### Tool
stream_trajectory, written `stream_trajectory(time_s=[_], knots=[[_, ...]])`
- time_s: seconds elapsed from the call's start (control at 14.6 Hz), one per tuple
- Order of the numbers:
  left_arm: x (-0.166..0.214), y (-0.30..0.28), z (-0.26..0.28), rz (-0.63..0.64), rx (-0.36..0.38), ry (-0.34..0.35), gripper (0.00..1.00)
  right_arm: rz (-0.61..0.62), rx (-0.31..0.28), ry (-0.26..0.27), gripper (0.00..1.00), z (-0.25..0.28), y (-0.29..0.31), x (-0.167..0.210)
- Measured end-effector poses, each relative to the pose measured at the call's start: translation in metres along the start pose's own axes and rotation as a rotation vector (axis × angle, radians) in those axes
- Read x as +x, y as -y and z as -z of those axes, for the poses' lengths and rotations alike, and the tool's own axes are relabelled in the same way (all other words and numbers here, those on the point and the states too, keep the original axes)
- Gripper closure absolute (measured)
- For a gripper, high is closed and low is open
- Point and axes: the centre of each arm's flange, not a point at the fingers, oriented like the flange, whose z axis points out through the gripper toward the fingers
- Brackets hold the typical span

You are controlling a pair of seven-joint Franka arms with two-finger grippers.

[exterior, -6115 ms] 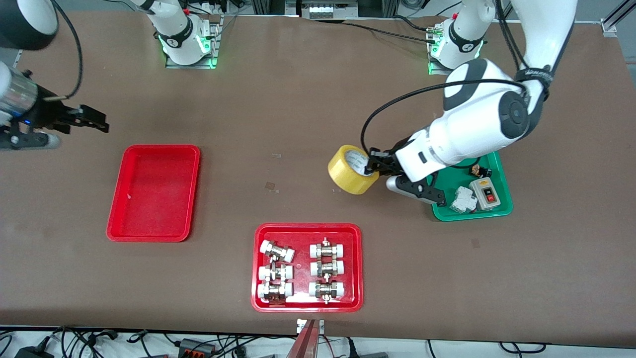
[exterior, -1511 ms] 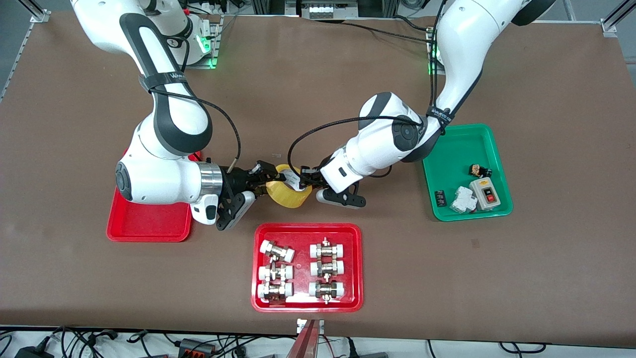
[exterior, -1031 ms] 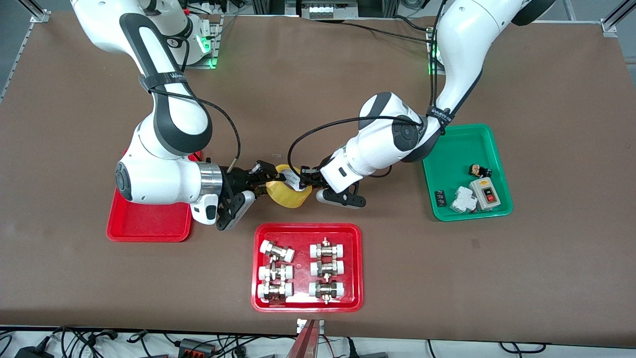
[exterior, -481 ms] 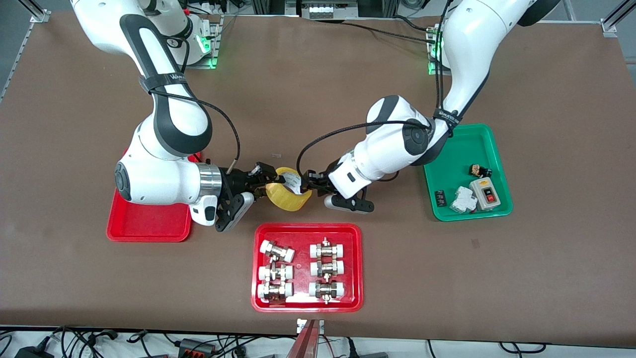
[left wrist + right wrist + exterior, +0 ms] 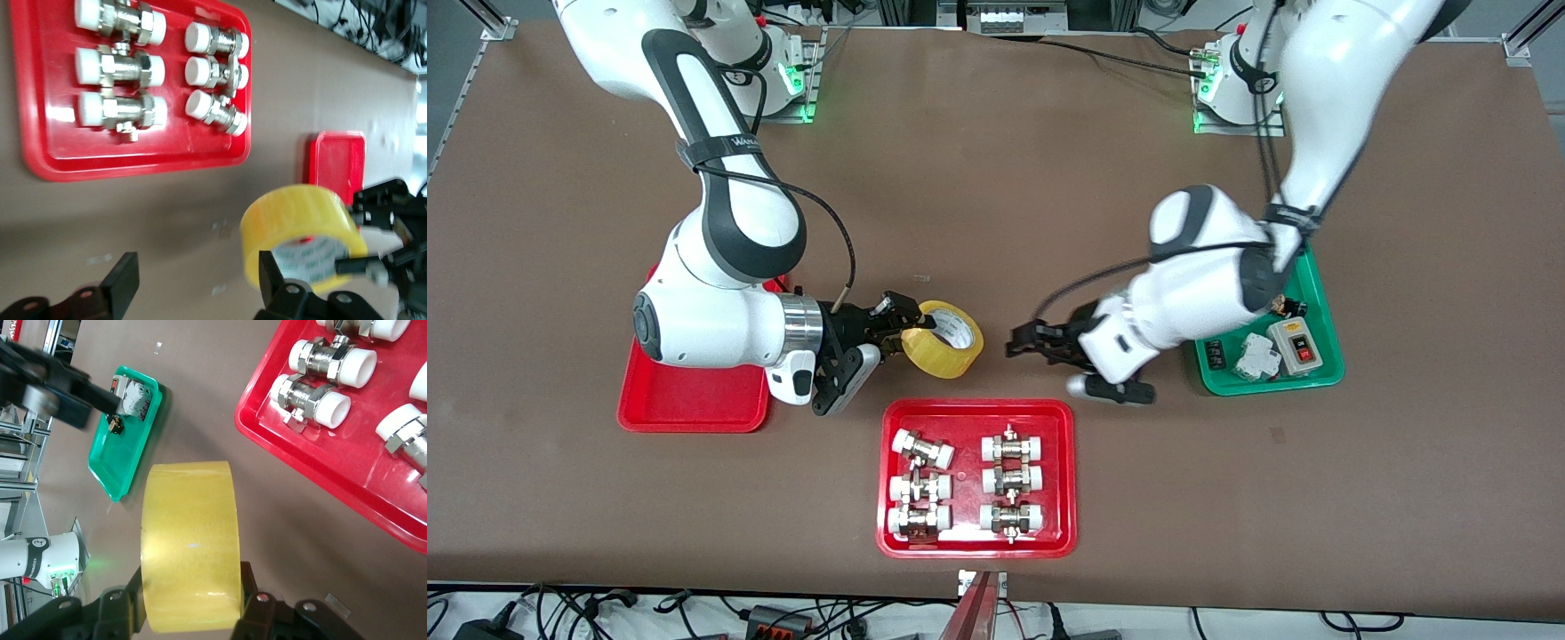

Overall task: Left arm passes tape to right arm into tray
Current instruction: 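Open the left gripper and withdraw it from the tape, then lower the tape into the empty red tray with the right gripper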

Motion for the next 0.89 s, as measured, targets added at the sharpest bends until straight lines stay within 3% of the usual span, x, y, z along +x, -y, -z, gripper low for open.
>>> stream_trajectory(time_s=[0.21, 0.34, 0.48, 0.55, 0.69, 0.89], knots=[[0.010, 0.039, 0.047, -0.060, -0.030, 0.065, 0.18, -0.008, -0.007, 0.000, 0.46, 0.006, -0.007, -0.001], [0.010, 0.054, 0.074, -0.070, -0.036, 0.108, 0.13, -0.042, -0.012, -0.016, 0.46, 0.028, -0.029, -0.006], [0.002, 0.061, 0.104, -0.107, -0.024, 0.165, 0.01, -0.121, -0.012, -0.039, 0.46, 0.073, -0.074, -0.021], [-0.003, 0.062, 0.122, -0.139, 0.000, 0.185, 0.01, -0.167, -0.008, -0.055, 0.46, 0.101, -0.103, -0.034], [-0.022, 0.054, 0.156, -0.201, 0.131, 0.236, 0.00, -0.258, -0.021, -0.082, 0.46, 0.154, -0.162, -0.068], [-0.053, 0.036, 0.189, -0.236, 0.272, 0.308, 0.00, -0.397, -0.025, -0.086, 0.46, 0.195, -0.240, -0.132]])
